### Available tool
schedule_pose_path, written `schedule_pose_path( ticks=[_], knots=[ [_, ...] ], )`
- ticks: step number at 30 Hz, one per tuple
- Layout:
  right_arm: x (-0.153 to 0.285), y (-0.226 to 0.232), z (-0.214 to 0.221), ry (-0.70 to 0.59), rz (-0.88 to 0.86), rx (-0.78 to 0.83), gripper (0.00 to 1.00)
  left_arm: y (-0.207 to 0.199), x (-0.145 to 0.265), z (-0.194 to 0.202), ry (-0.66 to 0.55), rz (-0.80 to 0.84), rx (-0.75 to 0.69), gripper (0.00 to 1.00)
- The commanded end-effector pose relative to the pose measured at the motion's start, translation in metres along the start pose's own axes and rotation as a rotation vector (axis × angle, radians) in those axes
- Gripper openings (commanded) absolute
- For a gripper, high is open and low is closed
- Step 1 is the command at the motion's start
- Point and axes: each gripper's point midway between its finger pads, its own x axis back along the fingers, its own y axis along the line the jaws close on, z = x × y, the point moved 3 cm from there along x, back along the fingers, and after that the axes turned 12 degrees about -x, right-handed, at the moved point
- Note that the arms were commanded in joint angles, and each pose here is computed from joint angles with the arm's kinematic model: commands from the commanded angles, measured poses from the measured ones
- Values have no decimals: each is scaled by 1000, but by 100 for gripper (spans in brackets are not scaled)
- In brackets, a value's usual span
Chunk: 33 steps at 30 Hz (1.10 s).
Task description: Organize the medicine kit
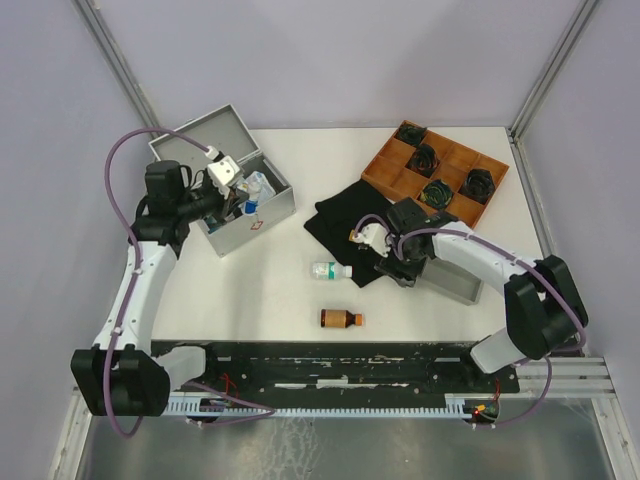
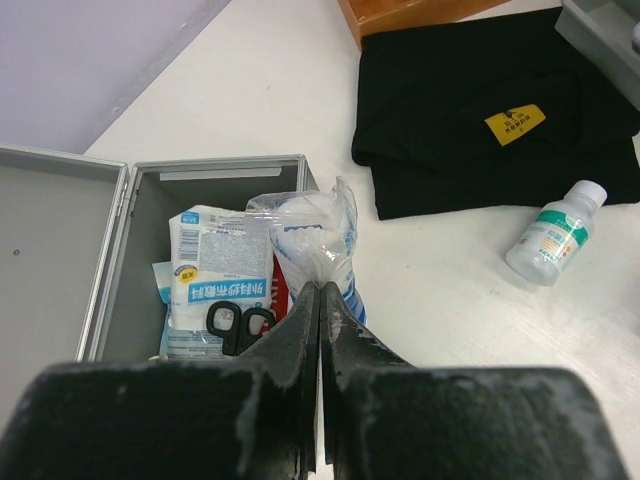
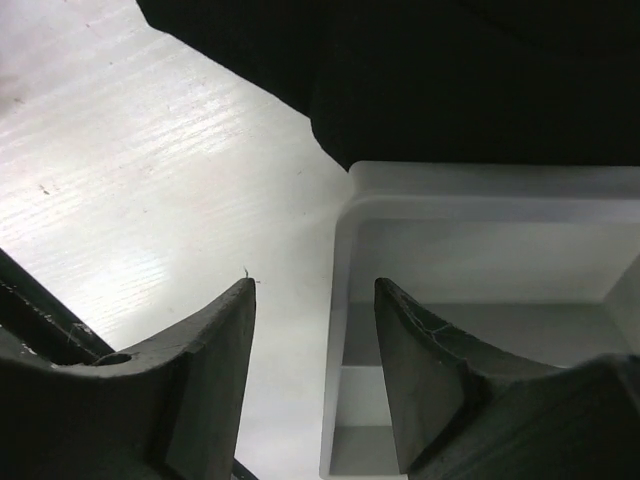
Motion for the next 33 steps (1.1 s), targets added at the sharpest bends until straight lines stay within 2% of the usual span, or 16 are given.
schedule_pose_path(
  ticks=[1, 8, 12, 16, 27, 33],
  knots=[
    [-10, -7, -2, 24, 73, 75, 58, -2, 7, -21, -68, -10, -20, 3],
    [-10, 19, -1, 21, 59, 111, 26, -7, 11, -22, -75, -15, -25, 3],
    [-6, 36, -6, 9, 59, 140, 15, -9, 13, -26, -84, -17, -24, 3],
    [-6, 56, -4, 36, 24, 185, 11, -9, 15, -29, -90, -20, -26, 3],
    [-28, 117, 12, 170, -27, 465, 5, -4, 19, -35, -89, -49, -41, 3],
    [-38, 136, -7, 163, -48, 572, 3, 1, 20, -38, -87, -68, -34, 3]
  ],
)
